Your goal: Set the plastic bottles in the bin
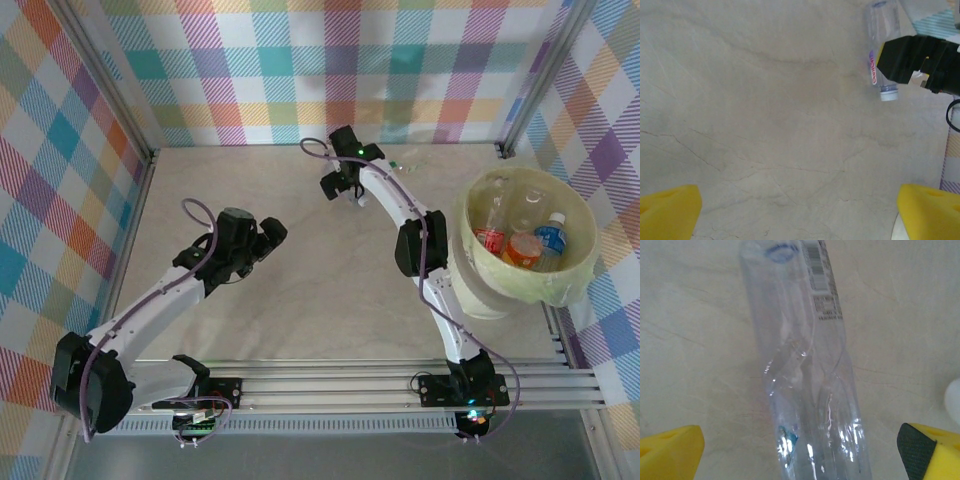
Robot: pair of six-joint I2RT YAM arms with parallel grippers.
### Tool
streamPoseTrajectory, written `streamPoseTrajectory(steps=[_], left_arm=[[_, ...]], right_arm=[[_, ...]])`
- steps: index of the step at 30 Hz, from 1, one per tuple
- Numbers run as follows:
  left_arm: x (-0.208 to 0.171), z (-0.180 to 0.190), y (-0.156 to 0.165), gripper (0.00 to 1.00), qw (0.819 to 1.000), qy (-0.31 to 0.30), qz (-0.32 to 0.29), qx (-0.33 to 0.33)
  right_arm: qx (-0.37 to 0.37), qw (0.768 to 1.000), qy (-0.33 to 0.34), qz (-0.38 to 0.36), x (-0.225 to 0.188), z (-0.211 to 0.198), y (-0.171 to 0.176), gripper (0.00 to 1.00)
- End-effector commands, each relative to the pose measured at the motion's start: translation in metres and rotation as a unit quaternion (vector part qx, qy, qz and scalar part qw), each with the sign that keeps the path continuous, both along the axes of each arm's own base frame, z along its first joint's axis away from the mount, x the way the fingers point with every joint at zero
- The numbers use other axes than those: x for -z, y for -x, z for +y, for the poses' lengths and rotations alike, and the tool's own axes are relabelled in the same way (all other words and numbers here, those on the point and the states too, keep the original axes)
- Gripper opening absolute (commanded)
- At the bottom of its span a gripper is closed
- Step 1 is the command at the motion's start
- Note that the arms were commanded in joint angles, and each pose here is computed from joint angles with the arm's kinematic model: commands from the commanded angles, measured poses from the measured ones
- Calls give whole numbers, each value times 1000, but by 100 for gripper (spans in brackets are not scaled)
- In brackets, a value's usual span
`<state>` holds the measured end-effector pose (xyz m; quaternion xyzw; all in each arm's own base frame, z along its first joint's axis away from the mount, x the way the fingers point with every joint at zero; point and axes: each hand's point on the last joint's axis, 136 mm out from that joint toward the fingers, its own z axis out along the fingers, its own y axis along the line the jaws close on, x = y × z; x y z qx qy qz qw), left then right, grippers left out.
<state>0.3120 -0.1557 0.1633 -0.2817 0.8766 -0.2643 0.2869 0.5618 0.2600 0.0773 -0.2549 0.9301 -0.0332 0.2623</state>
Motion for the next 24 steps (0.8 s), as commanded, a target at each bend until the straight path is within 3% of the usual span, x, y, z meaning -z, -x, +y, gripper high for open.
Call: streamPoseTrajectory(steps=[1,8,14,19,24], left_arm=[[13,-9,-2,100,999,28,15,8],[12,-16,-10,100,999,38,3,11],[13,-19,-13,100,999,42,2,15],[-6,-45,-18,100,993,72,-47,81],[-36,-70,-18,100,981,76,-109,141]], right_arm=[[39,999,18,32,20,-13,9,100],[28,997,-17,68,36,-7,16,94],[30,996,-40,69,33,0,17,76],[35,996,-55,56,-1,2,24,61],[24,996,-80,9,-59,9,46,58]])
